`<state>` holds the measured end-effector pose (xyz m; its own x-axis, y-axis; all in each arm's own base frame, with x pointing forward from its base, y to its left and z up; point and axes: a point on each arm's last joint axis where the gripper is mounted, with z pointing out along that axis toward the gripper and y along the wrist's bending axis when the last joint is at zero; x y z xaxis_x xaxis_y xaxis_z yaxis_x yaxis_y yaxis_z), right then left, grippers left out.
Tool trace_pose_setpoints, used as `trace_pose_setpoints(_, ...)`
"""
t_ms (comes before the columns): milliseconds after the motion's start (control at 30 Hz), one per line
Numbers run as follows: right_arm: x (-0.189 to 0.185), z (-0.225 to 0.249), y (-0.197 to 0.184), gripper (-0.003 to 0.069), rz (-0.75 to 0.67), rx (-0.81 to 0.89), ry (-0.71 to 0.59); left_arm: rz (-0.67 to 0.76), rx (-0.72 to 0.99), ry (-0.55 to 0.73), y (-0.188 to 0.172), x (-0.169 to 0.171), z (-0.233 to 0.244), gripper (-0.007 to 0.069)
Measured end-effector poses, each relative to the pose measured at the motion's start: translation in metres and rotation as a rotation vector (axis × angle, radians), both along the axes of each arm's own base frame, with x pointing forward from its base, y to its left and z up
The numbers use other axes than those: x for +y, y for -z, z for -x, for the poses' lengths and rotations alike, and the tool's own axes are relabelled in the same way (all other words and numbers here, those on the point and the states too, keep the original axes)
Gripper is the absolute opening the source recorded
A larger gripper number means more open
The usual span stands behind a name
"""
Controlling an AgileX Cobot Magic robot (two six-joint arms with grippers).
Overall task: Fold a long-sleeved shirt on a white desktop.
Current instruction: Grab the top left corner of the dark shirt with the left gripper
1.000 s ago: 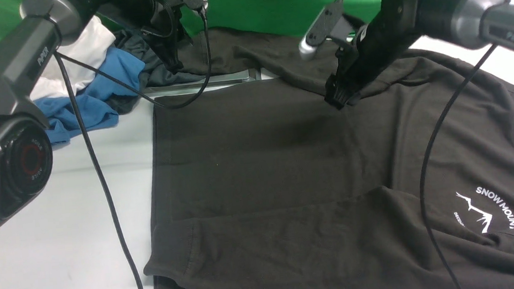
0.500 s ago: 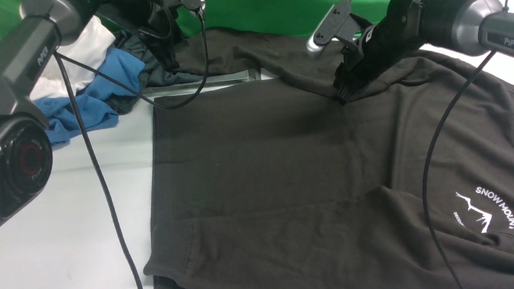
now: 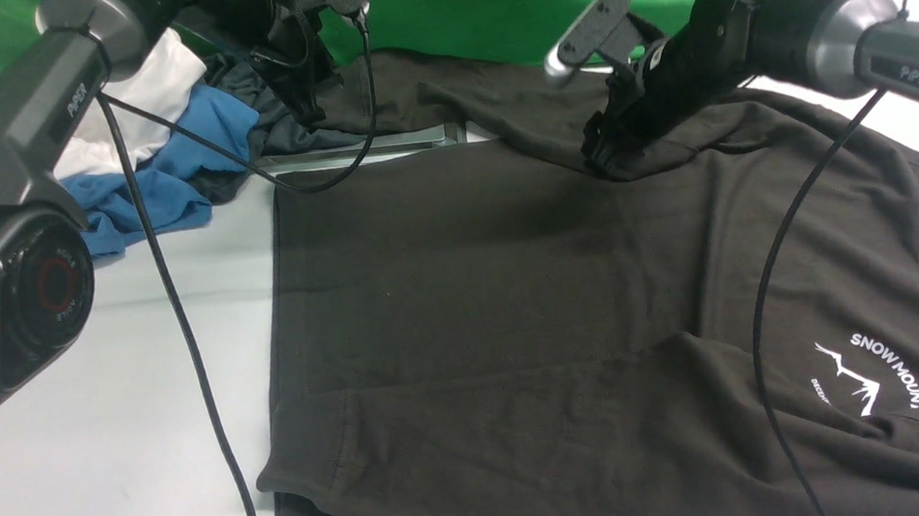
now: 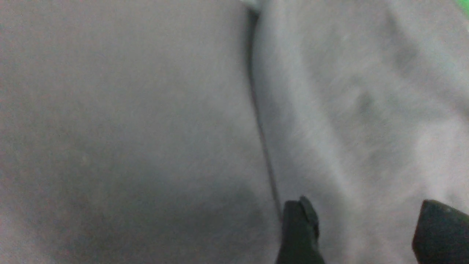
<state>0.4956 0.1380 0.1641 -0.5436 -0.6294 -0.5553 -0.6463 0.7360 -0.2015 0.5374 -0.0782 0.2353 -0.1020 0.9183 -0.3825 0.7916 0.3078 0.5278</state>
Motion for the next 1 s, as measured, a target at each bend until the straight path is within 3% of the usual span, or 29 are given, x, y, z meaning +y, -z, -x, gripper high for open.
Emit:
trace_pose_setpoints(200, 0.0, 0.0, 0.013, 0.0449, 0.006, 0.03, -0.001, 0.02, -0.002, -0.001, -0.001, -0.001, 0.0, 0.0247)
trace_pose_setpoints(400, -0.005, -0.005, 0.02, 0.0407, 0.013, 0.012, 0.009, 0.041, -0.001, -0.001, -0.001, -0.003, 0.0, 0.0247)
trace_pose_setpoints(533, -0.013, -0.009, 0.022, 0.028, 0.011, -0.009, 0.03, 0.042, -0.002, -0.001, -0.001, -0.003, 0.0, 0.0247)
trace_pose_setpoints(567, -0.013, -0.009, 0.022, 0.028, 0.011, -0.009, 0.03, 0.042, -0.002, -0.001, -0.001, -0.003, 0.0, 0.0247)
trace_pose_setpoints(600, -0.014, -0.01, 0.022, 0.0216, 0.012, -0.009, 0.031, 0.042, -0.002, -0.001, -0.001, -0.003, 0.0, 0.0247)
trace_pose_setpoints(733, -0.015, -0.009, 0.022, 0.0089, 0.014, -0.003, 0.03, 0.043, -0.003, -0.002, -0.001, -0.003, 0.0, 0.0247)
trace_pose_setpoints(1000, -0.015, -0.005, -0.002, 0.005, 0.009, -0.02, 0.025, 0.045, -0.03, -0.014, -0.001, 0.0, -0.003, 0.0247)
